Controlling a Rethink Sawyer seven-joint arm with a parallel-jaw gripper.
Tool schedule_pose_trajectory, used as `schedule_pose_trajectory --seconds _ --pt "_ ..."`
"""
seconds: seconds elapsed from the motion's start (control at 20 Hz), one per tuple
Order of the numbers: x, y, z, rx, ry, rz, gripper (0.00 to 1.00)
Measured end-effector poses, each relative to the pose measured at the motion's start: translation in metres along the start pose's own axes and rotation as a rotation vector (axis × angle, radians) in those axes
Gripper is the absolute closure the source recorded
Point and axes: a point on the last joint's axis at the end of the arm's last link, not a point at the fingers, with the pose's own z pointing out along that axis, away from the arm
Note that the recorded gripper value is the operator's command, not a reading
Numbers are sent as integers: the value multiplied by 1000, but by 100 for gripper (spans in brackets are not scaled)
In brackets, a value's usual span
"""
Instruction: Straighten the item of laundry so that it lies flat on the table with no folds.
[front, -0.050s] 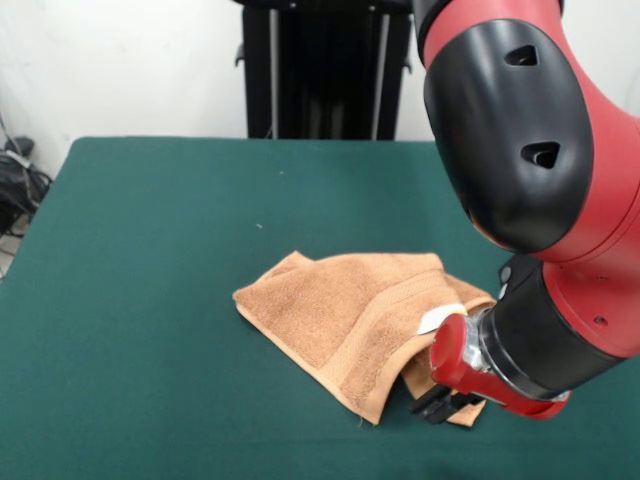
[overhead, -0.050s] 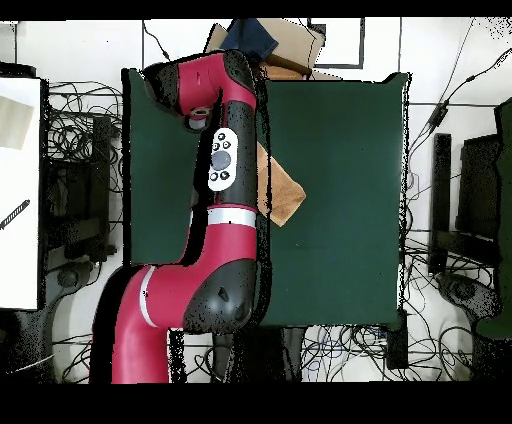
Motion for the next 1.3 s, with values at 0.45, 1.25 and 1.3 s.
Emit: schedule_pose_trajectory --seconds 0.45,1.25,1.3 --pt "0 0 0 0 0 0 100" --pt "-1 -1 -2 0 -2 1 100" --pt "-1 -1 -2 0 -3 2 100"
